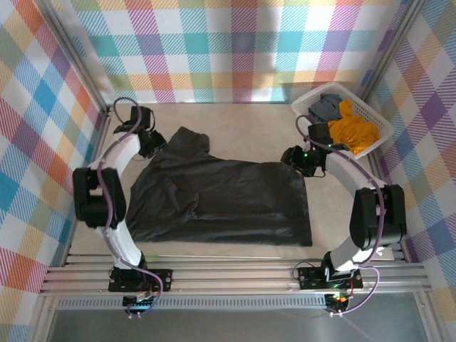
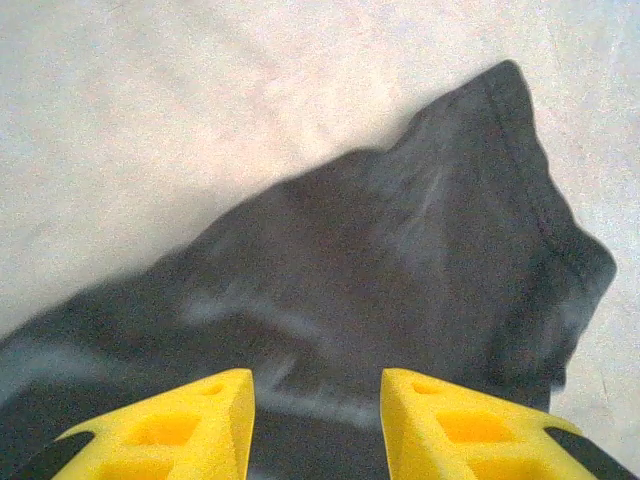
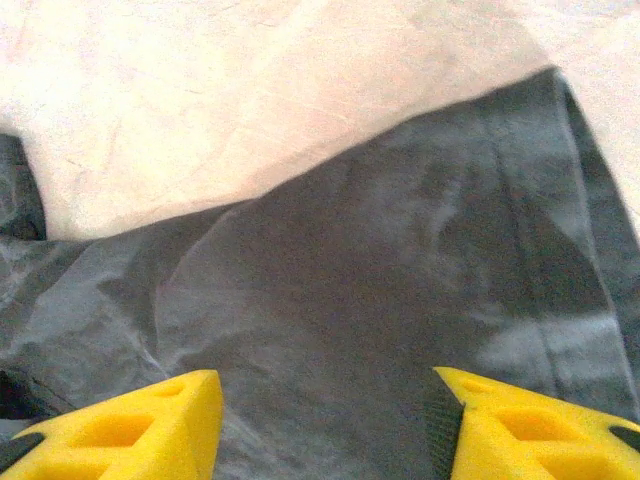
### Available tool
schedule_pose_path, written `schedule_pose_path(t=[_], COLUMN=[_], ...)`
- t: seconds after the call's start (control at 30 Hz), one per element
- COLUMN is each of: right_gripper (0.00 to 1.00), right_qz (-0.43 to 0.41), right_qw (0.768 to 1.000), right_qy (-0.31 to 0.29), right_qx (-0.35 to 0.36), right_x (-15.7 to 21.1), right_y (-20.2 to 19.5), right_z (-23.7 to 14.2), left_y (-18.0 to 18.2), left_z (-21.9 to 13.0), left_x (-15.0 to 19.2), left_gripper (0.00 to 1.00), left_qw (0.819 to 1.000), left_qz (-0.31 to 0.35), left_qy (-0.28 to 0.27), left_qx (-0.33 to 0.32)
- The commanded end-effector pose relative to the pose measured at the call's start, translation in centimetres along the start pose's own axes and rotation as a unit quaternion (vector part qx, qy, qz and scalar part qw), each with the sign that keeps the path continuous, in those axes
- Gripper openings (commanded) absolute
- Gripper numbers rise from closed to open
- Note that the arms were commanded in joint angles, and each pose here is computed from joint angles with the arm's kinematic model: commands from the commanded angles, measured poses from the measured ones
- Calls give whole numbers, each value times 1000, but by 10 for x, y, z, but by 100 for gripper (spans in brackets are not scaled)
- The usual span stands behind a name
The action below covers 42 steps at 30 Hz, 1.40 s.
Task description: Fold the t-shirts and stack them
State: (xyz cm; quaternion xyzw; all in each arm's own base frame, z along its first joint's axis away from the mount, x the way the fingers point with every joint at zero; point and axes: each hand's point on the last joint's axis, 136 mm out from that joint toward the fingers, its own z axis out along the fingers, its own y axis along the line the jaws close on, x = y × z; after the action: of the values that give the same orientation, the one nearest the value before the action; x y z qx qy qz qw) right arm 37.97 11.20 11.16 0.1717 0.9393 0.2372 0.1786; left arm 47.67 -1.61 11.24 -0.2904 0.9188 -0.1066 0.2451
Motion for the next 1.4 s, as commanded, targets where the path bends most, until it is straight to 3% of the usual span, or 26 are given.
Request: schedule_pose_path(t=[0.0, 0.23, 0.47, 0.7, 0.93, 1.17, 1.37], right_gripper=[57, 58, 56, 55, 54, 54, 48], right_qz=[-40, -40, -12, 3, 10, 18, 59], right_qw=[998, 998, 993, 993, 991, 991, 997], right_qy=[0, 3, 19, 19, 15, 9, -14], right_qx=[-38, -57, -112, -120, -136, -130, -38], right_x=[-17, -33, -31, -29, -28, -30, -33], right_y=[19, 26, 32, 26, 29, 23, -14], right_z=[0, 3, 5, 8, -1, -4, 0], left_y=[-37, -64, -79, -109, -85, -69, -73], left_z=[28, 98, 136, 155, 165, 167, 156], left_x=[-35, -61, -76, -45, -31, -7, -17], left_gripper=[40, 43, 46, 47, 52, 42, 7], left_qw=[994, 991, 991, 984, 991, 985, 987], left_qz=[86, 118, 122, 167, 131, 147, 136], left_qy=[-29, -31, -35, -5, 21, 42, 24], left_qx=[53, 60, 44, 58, -18, -81, -84])
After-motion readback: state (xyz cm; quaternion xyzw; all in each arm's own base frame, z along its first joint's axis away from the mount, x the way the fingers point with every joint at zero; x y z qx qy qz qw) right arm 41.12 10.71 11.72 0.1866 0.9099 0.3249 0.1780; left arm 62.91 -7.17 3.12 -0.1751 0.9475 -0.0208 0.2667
